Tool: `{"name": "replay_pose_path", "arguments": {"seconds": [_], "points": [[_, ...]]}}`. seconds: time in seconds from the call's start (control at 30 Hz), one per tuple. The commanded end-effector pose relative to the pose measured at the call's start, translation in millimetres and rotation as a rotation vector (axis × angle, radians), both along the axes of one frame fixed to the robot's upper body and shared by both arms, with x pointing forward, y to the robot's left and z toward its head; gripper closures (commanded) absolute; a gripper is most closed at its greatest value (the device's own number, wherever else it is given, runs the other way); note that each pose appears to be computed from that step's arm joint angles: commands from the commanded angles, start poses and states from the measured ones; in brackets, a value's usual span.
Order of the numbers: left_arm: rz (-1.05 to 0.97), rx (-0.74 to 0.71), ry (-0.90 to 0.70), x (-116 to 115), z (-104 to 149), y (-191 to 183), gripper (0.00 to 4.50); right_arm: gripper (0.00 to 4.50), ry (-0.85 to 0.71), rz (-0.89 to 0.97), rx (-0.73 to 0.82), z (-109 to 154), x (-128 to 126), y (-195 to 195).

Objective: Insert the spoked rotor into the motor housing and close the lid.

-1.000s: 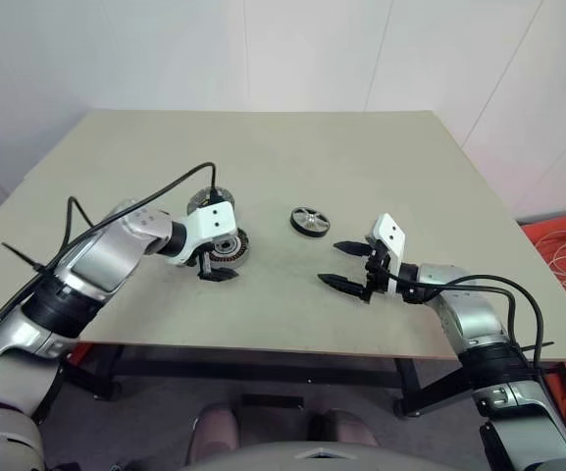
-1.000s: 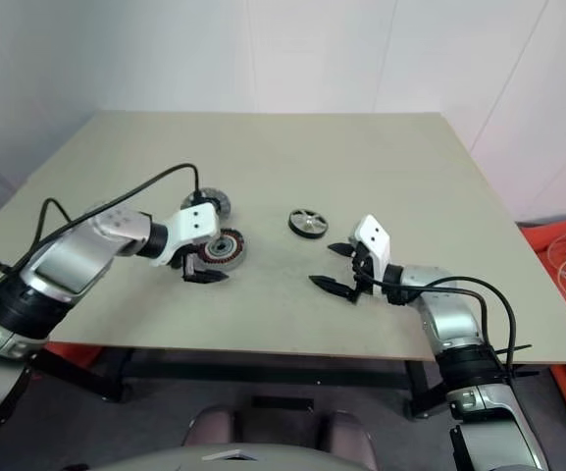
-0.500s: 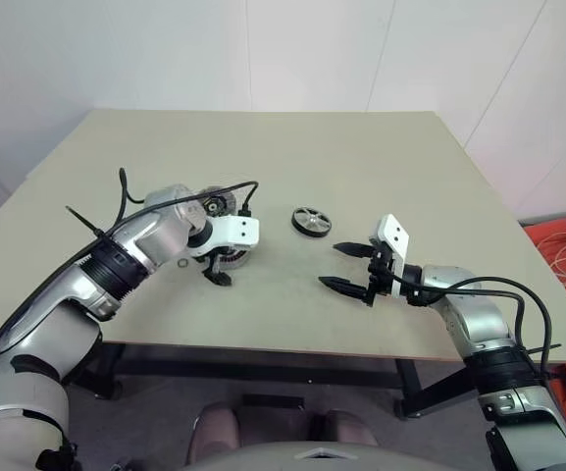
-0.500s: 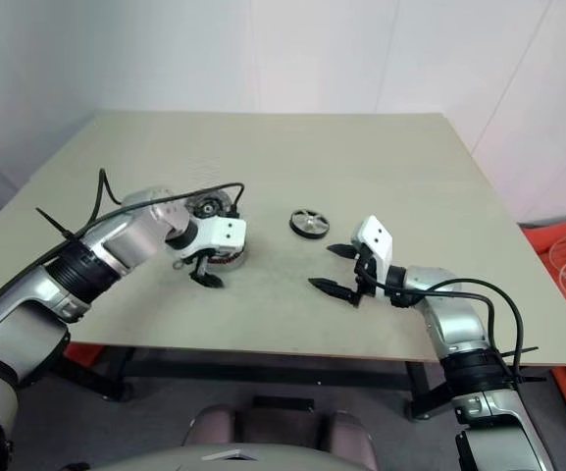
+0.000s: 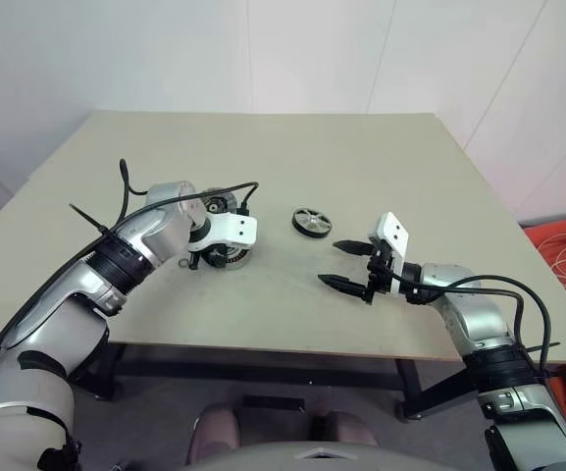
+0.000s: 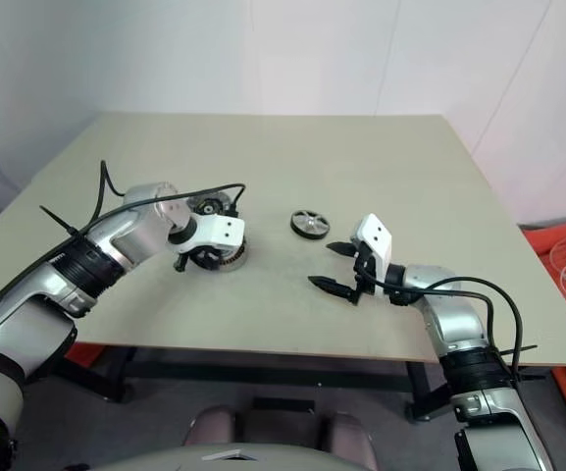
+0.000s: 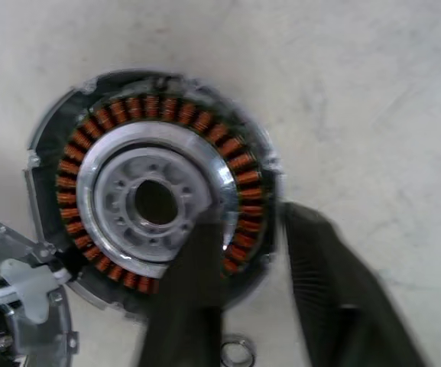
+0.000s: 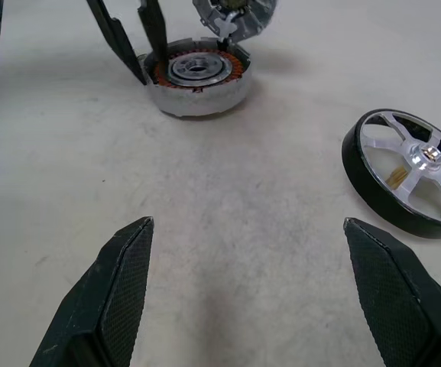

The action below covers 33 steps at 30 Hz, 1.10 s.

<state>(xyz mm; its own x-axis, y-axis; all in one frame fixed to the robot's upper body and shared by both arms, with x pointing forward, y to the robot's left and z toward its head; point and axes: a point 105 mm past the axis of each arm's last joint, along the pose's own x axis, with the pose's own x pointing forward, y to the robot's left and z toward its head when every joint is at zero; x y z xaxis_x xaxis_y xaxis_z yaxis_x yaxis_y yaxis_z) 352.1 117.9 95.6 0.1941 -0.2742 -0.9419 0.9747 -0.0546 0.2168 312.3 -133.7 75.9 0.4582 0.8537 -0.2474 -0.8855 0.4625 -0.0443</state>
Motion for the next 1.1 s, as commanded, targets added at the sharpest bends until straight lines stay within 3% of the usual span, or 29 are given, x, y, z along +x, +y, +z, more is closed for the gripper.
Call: {"name": "replay_pose_path", "arguments": {"seconds": [0.03, 0.4, 1.1], "points": [[0.0, 0.033, 0.052, -5.3, -12.6, 3.9, 4.37, 0.0, -0.062, -0.002, 0.024, 17.3, 6.2, -0.1], [-0.026, 0.032, 0.056, -4.1, -11.7, 0.8, 4.48, 0.0, -0.063, -0.011, 0.026, 17.8, 12.5, 0.1], [-0.251, -0.06, -0.002, -11.1, 20.9, -52.9, 4.48, 0.0, -0.07, -0.019, 0.023, 21.0, 9.9, -0.6]]}}
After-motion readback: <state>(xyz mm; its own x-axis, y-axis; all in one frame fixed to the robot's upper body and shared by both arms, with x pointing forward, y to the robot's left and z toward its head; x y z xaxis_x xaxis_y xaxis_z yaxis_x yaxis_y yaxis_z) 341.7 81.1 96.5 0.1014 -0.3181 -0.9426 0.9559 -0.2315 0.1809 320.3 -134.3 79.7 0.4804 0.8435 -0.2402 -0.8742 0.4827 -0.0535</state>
